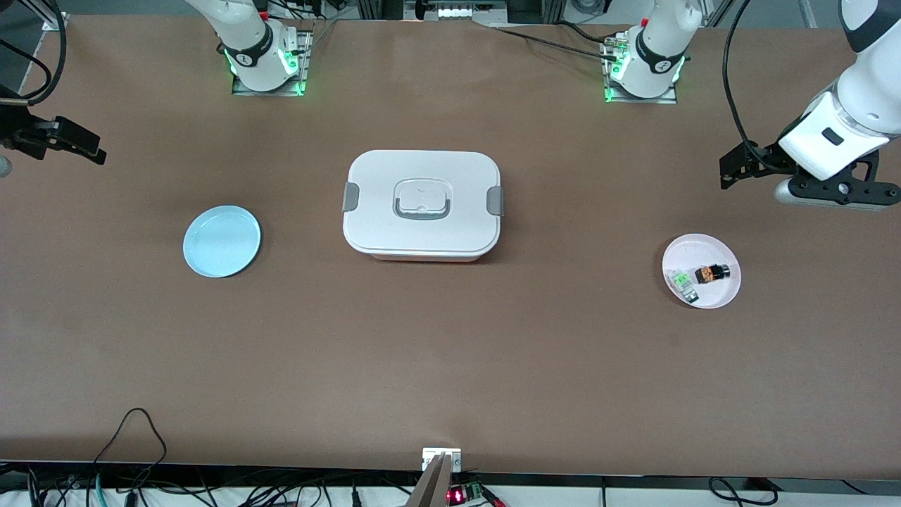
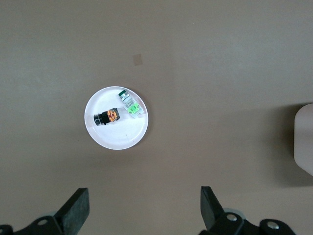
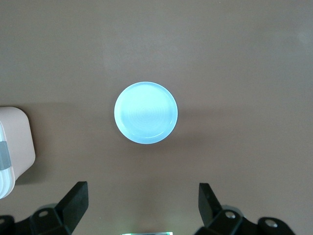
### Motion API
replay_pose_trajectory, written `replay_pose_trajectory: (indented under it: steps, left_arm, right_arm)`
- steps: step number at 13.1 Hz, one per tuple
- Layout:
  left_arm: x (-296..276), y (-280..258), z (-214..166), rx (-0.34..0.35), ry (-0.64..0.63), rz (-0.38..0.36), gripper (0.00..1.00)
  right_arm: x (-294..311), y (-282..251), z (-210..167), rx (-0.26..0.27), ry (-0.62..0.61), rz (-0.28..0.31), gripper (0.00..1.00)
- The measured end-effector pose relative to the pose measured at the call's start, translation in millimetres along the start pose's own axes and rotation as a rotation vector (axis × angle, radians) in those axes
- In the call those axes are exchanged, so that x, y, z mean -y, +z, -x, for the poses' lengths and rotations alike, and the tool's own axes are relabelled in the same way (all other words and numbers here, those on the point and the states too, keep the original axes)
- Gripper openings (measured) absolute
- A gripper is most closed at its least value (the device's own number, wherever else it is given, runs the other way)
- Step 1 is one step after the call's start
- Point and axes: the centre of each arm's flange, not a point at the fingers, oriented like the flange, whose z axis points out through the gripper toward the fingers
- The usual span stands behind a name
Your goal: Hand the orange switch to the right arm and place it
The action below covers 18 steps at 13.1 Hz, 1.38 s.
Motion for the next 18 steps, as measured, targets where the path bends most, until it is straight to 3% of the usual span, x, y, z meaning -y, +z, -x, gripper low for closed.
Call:
replay_pose_trajectory:
  steps: [18]
  left_arm:
    - [-0.7,0.0,0.0,0.000,0.001,0.000,1.00]
  right_arm:
    - [-0.7,-0.1,3.2,0.024,-0.005,0.000,1.00]
